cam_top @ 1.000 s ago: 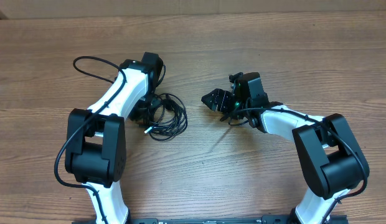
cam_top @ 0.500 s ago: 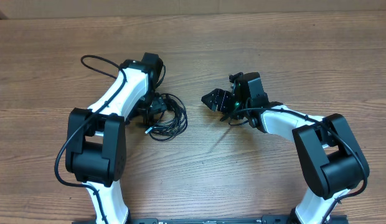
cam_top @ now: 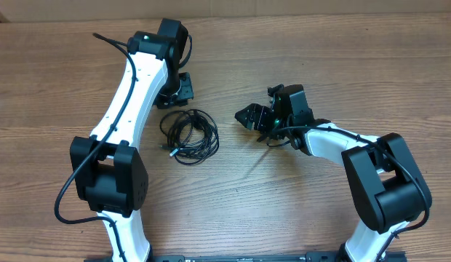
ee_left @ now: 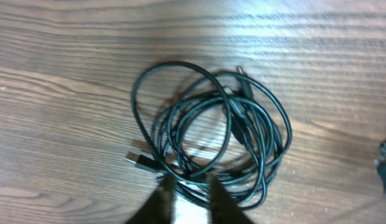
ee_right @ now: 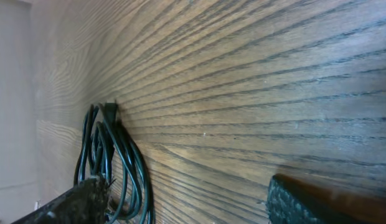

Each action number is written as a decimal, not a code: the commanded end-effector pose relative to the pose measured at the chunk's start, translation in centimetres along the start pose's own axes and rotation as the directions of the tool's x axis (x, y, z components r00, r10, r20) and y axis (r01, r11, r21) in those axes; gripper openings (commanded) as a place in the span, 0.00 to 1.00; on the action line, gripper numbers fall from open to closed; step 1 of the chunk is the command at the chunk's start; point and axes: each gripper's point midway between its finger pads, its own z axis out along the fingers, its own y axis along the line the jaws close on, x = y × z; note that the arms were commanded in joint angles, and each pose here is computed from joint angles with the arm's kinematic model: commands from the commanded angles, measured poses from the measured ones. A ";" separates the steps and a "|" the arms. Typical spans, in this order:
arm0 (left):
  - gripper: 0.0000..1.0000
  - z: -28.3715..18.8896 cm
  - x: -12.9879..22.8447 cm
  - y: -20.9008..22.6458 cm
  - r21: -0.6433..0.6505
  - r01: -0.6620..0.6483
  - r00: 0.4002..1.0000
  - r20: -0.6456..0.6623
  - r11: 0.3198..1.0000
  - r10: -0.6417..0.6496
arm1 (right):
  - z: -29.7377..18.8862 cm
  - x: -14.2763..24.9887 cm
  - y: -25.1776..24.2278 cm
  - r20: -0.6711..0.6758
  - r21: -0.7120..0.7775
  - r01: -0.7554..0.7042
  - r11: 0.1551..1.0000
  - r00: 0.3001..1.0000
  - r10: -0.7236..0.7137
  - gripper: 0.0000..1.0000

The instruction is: Untangle cables

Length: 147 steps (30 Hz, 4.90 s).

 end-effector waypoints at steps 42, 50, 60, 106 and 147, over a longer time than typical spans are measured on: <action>0.86 -0.5 1.5 -15.0 0.431 -0.510 0.860 0.244 0.745 0.448 | -4.1 -1.7 -8.9 0.031 0.157 -0.332 0.930 0.943 0.331 0.64; 0.81 1.4 2.1 -8.9 0.172 -0.385 0.923 0.076 0.907 0.378 | -4.1 -1.7 -8.8 0.026 0.154 -0.331 0.931 0.943 0.331 0.65; 0.63 5.9 4.0 -7.8 0.149 -0.241 0.970 -0.005 0.959 0.245 | -4.0 -1.4 -8.5 0.014 0.149 -0.330 0.932 0.943 0.331 0.63; 0.04 9.4 2.8 -9.4 0.232 -0.199 0.979 0.102 0.952 0.179 | -4.0 -0.6 -3.4 -0.122 -0.128 -0.079 0.989 0.991 0.063 0.25; 0.42 14.8 3.7 -11.1 0.297 -0.170 0.985 0.018 0.940 0.173 | 0.4 7.7 0.8 -0.260 0.084 -0.330 0.940 0.903 0.341 0.32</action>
